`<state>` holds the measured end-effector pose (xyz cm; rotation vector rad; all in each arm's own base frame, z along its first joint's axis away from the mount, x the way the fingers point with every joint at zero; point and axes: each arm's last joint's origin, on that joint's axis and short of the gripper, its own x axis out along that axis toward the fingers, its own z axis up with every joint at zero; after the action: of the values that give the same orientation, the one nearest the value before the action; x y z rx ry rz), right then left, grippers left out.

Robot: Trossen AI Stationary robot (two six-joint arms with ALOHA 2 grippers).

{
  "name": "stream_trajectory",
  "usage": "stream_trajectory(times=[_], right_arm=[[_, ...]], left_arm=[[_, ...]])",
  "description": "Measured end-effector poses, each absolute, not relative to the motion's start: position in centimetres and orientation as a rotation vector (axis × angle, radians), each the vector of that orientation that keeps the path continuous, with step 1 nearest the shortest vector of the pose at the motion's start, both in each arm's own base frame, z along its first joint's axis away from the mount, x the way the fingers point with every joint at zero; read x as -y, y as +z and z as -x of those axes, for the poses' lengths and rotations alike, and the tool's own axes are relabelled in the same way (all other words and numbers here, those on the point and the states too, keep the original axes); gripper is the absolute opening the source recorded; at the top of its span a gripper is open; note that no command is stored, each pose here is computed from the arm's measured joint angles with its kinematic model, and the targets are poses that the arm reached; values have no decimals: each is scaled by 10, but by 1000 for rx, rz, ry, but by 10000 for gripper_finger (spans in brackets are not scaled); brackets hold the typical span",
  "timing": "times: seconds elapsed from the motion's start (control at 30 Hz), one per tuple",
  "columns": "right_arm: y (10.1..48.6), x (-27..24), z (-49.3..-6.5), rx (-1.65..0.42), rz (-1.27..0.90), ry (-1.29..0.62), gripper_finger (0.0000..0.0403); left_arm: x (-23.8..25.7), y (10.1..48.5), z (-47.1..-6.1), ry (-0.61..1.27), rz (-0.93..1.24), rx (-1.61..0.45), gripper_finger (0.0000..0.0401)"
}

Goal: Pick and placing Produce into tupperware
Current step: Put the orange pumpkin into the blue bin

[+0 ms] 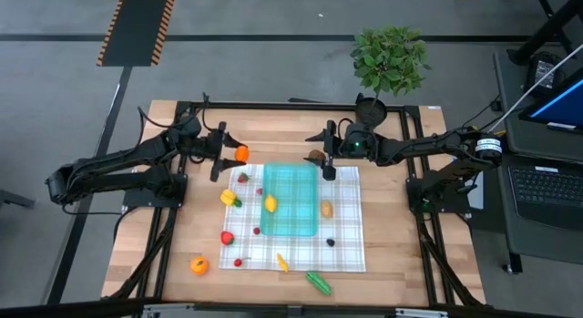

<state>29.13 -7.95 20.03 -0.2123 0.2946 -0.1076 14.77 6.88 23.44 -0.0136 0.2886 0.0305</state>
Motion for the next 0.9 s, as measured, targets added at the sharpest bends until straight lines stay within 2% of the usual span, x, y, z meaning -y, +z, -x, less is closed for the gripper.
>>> stream_trajectory(times=[0.43, 0.9], right_arm=[[201, 80, -291, -287, 215, -109, 292], [203, 80, -292, -270, 218, -112, 292]], left_arm=[[-78, 221, -166, 83, 83, -338, 236], [-77, 207, -204, -5, 34, -280, 236]])
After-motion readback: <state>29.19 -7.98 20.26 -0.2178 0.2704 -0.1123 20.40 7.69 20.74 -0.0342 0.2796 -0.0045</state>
